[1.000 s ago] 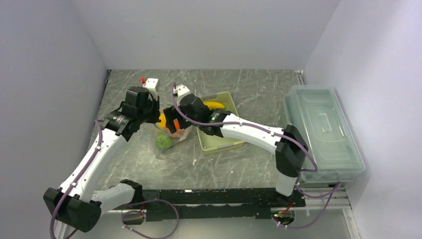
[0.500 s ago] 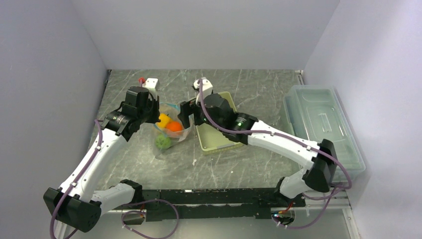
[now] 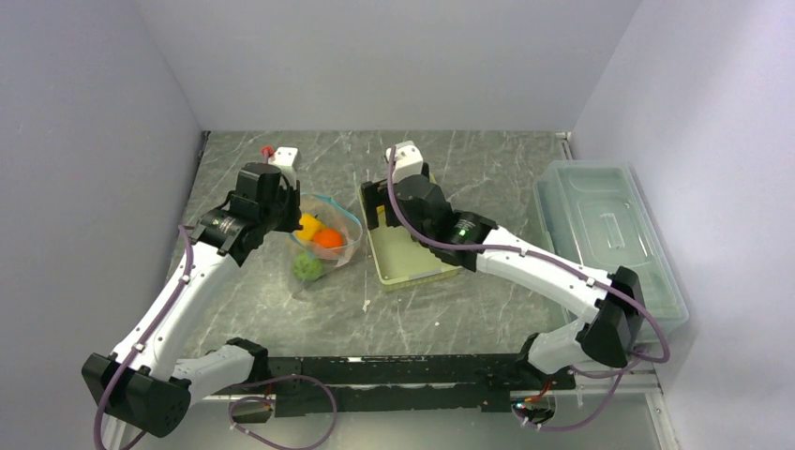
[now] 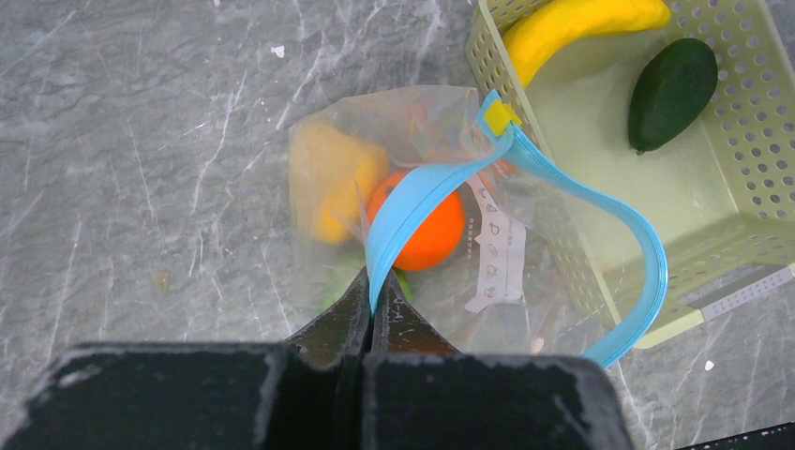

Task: Place the food in the zip-top bag and seal the zipper
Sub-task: Pick up the fake fruit from the bin, then place the fake fruit in the zipper food storage bag, then pick up the fake fruit from the bin.

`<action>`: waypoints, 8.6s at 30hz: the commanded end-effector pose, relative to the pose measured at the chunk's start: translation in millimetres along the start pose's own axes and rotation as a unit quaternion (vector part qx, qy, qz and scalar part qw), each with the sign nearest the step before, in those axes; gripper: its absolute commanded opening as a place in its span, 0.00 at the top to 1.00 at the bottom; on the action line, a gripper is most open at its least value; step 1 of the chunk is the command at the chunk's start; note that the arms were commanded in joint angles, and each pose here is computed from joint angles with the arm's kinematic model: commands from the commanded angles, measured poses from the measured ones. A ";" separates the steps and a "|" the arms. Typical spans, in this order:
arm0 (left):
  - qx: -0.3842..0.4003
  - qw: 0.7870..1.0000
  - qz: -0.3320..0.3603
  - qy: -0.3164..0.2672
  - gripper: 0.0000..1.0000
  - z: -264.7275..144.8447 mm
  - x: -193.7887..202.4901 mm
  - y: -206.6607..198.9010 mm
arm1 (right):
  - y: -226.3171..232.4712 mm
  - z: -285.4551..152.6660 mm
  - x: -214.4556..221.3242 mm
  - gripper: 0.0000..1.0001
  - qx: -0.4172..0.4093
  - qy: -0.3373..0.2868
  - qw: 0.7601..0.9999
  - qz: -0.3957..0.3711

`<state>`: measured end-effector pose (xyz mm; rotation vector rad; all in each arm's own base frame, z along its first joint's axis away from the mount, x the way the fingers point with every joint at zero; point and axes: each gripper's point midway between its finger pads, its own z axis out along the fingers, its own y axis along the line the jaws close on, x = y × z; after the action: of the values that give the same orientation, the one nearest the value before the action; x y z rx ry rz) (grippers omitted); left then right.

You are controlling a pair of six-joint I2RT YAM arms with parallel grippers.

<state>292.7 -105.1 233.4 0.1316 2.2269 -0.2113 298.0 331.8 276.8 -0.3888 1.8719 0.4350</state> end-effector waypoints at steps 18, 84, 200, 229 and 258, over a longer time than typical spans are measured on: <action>0.008 1.000 0.010 -0.011 1.00 -2.5 -3.5 -3.5 | -115.4 57.8 93.9 0.07 0.202 0.111 0.966 0.119; 0.007 1.000 0.011 -0.004 1.00 1.1 -1.1 -3.9 | -153.1 90.7 169.5 0.82 0.326 0.190 0.905 0.195; 0.018 1.000 0.015 -0.002 1.00 -1.4 -0.2 -9.7 | 140.3 50.1 74.8 0.21 -0.272 0.093 0.958 0.013; 0.017 1.000 0.015 0.001 1.00 1.1 0.8 -9.8 | 19.6 6.0 5.3 0.18 -0.023 -0.021 1.000 -0.003; 0.019 1.000 0.015 0.000 1.00 -1.1 0.5 -10.6 | -83.1 100.2 64.4 0.05 0.185 0.076 0.951 0.234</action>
<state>288.0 -112.9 228.0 0.1667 2.2511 -0.2284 382.1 296.1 159.3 0.1039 2.1763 0.2914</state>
